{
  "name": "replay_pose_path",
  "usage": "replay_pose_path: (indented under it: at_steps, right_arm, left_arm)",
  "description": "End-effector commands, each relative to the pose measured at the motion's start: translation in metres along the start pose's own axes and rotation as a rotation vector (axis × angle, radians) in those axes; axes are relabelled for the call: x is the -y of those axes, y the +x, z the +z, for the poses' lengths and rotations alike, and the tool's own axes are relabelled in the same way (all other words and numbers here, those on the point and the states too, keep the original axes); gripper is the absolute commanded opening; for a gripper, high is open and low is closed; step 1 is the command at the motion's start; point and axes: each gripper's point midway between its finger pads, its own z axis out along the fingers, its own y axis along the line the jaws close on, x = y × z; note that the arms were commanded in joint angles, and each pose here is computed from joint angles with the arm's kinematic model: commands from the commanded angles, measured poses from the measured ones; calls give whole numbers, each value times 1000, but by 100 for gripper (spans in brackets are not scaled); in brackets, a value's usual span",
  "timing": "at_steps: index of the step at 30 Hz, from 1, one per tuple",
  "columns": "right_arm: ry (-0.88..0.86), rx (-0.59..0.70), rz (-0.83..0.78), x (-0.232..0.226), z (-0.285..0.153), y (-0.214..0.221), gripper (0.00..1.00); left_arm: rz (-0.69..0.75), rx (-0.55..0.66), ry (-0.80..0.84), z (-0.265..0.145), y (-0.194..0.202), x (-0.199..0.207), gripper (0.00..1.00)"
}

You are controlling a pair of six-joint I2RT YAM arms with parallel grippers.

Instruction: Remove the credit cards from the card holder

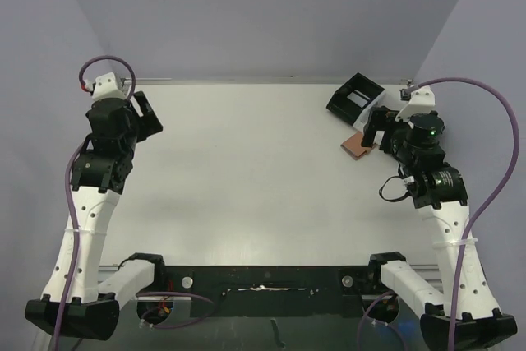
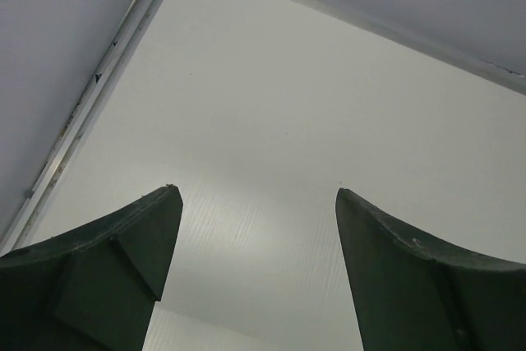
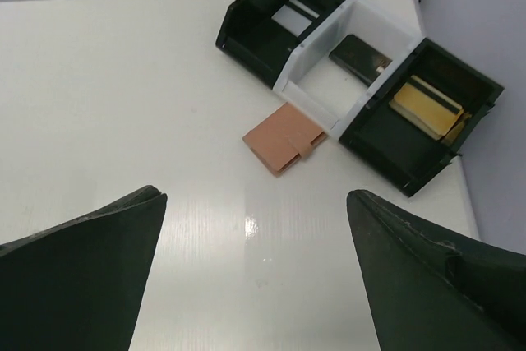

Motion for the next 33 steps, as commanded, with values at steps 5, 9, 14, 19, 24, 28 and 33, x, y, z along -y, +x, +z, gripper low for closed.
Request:
replay_pose_path:
  at_steps: [5, 9, 14, 19, 24, 28, 33]
  right_arm:
    - [-49, -86, 176, -8, 35, 35, 98]
    - [12, -205, 244, -1, 59, 64, 98]
    - [67, -311, 314, 5, 95, 92, 98]
    - [139, -413, 380, 16, 134, 126, 98]
    - [184, -472, 434, 23, 168, 149, 98]
    - [225, -494, 453, 27, 193, 156, 94]
    - [304, -455, 490, 40, 213, 154, 92]
  left_arm:
    - [66, -44, 33, 36, 34, 17, 76]
    - [104, -164, 112, 54, 72, 30, 77]
    - [82, -317, 154, 73, 112, 29, 73]
    - [-51, -242, 187, 79, 115, 12, 81]
    - [-65, -241, 188, 73, 125, -2, 93]
    - [-48, -244, 188, 69, 131, -7, 95]
    - [-40, -166, 204, 64, 118, -7, 95]
